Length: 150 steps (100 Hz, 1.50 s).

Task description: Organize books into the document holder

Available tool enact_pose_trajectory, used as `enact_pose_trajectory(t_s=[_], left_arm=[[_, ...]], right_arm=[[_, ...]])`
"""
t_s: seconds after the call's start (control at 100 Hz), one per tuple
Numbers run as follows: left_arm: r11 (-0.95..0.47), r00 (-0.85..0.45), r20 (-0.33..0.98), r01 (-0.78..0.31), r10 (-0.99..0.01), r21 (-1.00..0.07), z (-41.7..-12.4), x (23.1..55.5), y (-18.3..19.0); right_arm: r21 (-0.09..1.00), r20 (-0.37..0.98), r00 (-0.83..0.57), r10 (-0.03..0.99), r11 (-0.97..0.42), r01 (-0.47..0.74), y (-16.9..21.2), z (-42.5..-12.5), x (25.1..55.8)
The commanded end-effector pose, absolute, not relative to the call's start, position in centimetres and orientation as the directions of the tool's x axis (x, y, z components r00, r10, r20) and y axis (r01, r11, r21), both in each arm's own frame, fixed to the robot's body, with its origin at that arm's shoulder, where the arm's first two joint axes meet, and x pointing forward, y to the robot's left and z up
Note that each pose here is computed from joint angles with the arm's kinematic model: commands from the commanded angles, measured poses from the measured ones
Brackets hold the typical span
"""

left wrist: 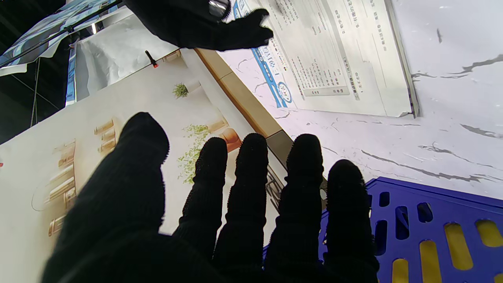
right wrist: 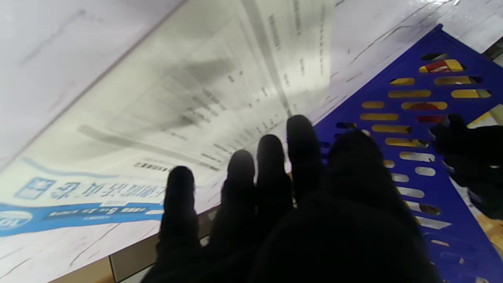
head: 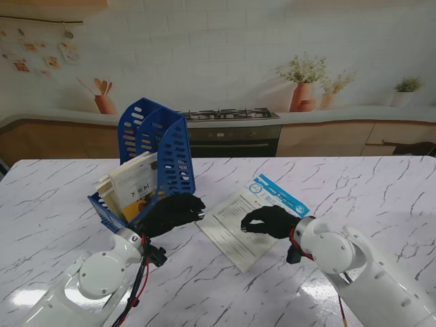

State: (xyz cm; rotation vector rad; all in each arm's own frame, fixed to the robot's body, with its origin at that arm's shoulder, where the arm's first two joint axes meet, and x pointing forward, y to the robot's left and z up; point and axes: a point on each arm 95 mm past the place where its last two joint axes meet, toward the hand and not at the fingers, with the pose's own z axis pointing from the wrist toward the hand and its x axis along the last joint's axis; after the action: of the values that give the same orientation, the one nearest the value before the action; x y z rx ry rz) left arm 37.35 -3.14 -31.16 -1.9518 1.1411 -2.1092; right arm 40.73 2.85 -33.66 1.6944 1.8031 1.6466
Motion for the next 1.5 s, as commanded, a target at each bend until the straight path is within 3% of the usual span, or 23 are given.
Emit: enact_pose_trajectory(t_s=[0.0, 0.28, 0.54, 0.86, 1.22, 1.34, 1.49], left_arm=[[-0.727, -0.207, 0.849, -0.443, -0.486, -0.524, -31.4, 37.0, -3.3], [-0.729, -0.197, 0.853, -0.449, -0.483, -0.516, -31.6, 36.9, -3.2], [-0.732, -0.198, 0.857, -0.451, -0.476, -0.511, -31.6, 37.0, -3.2], [-0.739, -0.189, 0.863, -0.452, -0.468, -0.499, -31.7, 37.1, -3.3], [-0.735, -0.182, 0.864, -0.461, -0.470, -0.497, -31.7, 37.2, -3.5], [-0.733, -0.180, 0.863, -0.465, -0.472, -0.497, -31.8, 37.2, -3.6], [-0.727, -0.185, 0.860, -0.469, -0.475, -0.502, -31.7, 37.3, -3.7]], right_arm=[[0.757, 0.540, -0.350, 0.766, -0.259, 0.600, 4.4, -34.1, 41.2], [0.745, 0.517, -0.402, 0.756, -0.165, 0.646, 6.1, -36.4, 41.6], [0.691, 0.530, -0.435, 0.728, -0.073, 0.720, 5.6, -38.4, 39.4], [0.620, 0.558, -0.471, 0.684, 0.034, 0.784, 3.2, -38.5, 35.2], [0.600, 0.580, -0.484, 0.655, 0.057, 0.798, -0.5, -37.0, 31.0], [0.633, 0.596, -0.480, 0.644, -0.008, 0.774, -1.7, -36.4, 29.8], [0.758, 0.573, -0.466, 0.674, -0.219, 0.615, -2.6, -34.6, 29.8]])
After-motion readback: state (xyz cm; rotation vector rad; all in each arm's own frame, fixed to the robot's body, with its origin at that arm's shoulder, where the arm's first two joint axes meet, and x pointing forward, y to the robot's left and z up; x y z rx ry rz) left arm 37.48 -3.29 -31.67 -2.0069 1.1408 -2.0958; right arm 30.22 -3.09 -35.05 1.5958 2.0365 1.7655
